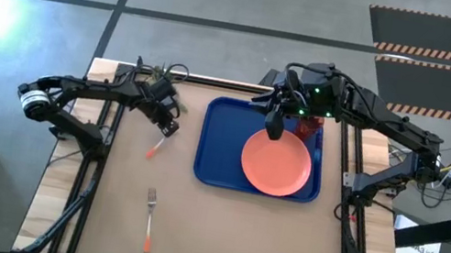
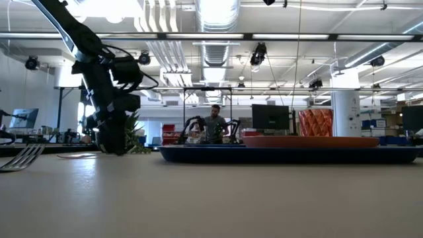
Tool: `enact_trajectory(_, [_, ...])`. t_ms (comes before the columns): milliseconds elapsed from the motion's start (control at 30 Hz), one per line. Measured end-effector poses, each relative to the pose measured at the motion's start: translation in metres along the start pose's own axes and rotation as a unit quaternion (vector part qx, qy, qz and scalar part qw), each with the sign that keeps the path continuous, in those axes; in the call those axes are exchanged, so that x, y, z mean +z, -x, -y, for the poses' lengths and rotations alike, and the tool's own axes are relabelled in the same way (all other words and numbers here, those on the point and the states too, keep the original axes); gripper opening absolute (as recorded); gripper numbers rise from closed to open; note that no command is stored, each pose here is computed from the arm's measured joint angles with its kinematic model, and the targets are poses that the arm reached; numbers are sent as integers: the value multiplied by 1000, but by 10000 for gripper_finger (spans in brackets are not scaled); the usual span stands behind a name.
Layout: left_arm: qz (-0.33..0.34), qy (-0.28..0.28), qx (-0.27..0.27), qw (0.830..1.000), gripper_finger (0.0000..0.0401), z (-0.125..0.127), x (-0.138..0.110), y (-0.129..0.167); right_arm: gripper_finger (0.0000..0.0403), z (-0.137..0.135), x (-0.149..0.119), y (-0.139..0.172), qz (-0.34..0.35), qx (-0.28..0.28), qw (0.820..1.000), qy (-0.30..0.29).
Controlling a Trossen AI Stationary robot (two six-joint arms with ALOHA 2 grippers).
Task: Pick and place plate/cup/fork/spoon on tray
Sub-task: Put the orange spoon on the blue serving tray to the left of the orange plate
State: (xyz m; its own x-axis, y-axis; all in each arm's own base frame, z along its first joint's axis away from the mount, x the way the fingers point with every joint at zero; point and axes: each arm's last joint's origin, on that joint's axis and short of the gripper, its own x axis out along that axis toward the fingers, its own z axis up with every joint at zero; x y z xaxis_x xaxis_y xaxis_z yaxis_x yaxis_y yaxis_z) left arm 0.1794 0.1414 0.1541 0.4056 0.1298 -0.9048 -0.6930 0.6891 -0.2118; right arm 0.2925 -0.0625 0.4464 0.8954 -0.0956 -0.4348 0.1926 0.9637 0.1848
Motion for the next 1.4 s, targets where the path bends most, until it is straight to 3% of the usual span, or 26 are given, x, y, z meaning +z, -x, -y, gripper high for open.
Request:
enact_trajectory(267, [6, 0, -11, 1000, 94, 1, 3, 1, 79, 0, 0, 0, 0, 0, 1000, -8])
enact_trajectory(567, [-99, 41, 7, 994, 146, 1, -24, 21, 79, 0, -1, 0, -4, 0, 1000, -6])
enact_trajectory(733, [-108, 87, -26, 990, 157, 8, -34, 31, 79, 0, -1, 0, -4, 0, 1000, -1])
enact_trajectory(1067, [-84, 80, -45, 992, 158, 22, -42, 11, 79, 0, -1, 0, -4, 1, 1000, 1])
enact_trajectory(1400, [-83, 71, 3, 994, 158, 23, -42, -1, 79, 0, -1, 0, -5, 4, 1000, 0])
